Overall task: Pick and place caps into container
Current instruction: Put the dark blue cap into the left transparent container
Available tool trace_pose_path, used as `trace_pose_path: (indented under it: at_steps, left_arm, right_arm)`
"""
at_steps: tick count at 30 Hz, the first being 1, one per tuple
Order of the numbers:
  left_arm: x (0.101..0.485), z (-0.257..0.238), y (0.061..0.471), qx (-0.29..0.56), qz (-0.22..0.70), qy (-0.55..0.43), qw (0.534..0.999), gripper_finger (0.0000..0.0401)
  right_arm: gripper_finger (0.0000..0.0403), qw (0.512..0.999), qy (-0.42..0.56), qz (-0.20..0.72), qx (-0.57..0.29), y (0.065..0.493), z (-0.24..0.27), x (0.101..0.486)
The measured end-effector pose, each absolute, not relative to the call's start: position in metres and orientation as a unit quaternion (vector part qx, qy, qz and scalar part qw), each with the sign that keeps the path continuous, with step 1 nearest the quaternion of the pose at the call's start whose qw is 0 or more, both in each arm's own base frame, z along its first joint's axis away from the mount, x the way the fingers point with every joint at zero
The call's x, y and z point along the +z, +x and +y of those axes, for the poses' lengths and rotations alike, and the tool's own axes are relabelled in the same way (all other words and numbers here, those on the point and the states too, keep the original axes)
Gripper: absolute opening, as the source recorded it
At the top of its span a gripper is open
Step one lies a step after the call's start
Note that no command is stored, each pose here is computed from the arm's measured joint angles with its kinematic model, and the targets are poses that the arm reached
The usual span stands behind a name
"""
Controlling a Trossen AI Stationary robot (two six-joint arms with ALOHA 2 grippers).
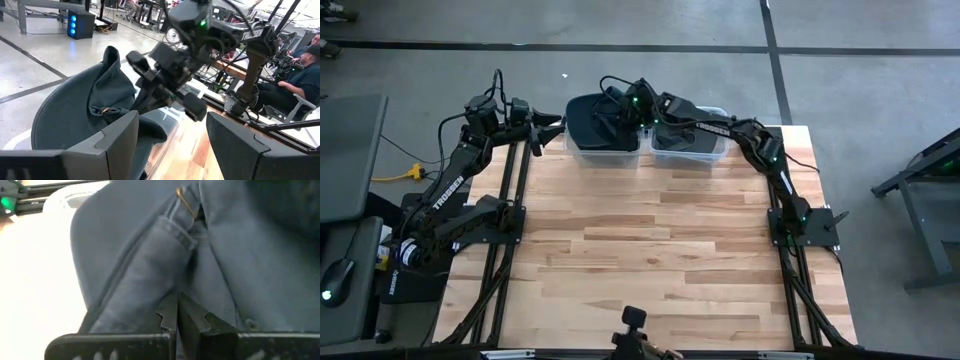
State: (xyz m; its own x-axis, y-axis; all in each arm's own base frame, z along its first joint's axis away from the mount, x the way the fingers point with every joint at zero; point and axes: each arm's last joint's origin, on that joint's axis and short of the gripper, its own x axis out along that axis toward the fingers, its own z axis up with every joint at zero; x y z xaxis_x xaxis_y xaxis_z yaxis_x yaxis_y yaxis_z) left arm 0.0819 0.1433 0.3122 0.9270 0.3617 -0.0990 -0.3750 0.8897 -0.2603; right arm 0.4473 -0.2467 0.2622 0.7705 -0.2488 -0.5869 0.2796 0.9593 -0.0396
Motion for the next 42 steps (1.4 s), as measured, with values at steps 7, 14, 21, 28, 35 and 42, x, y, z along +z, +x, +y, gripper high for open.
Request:
trace_pose_path:
  at_steps: [7,14,21,28,35,42]
  left_arm:
    - [0.312,0.143,0.082,0.189,0.024,-0.139,0.972,0.0232]
    - [0.312,0.143,0.082,0.188,0.024,-0.139,0.972,0.0232]
    - [0.312,0.143,0.082,0.187,0.024,-0.139,0.972,0.0232]
    - [0.312,0.143,0.082,0.187,0.024,-0.139,0.972,0.0232]
    - [0.311,0.143,0.082,0.187,0.029,-0.145,0.971,0.0232]
    - [0.310,0.143,0.082,0.187,0.031,-0.149,0.970,0.0232]
  right_arm:
    - [0.0000,0.944,-0.042,0.277,-0.174,0.437,-0.233,0.307]
    - [0.0000,0.923,-0.127,0.254,-0.260,0.428,-0.243,0.329]
    - [0.0000,0.915,-0.112,0.226,-0.315,0.407,-0.284,0.332]
    - [0.0000,0.945,-0.047,0.200,-0.256,0.404,-0.308,0.313]
    - [0.0000,0.954,-0.032,0.206,-0.214,0.418,-0.305,0.292]
    - [0.0000,0.955,-0.051,0.245,-0.162,0.435,-0.277,0.281]
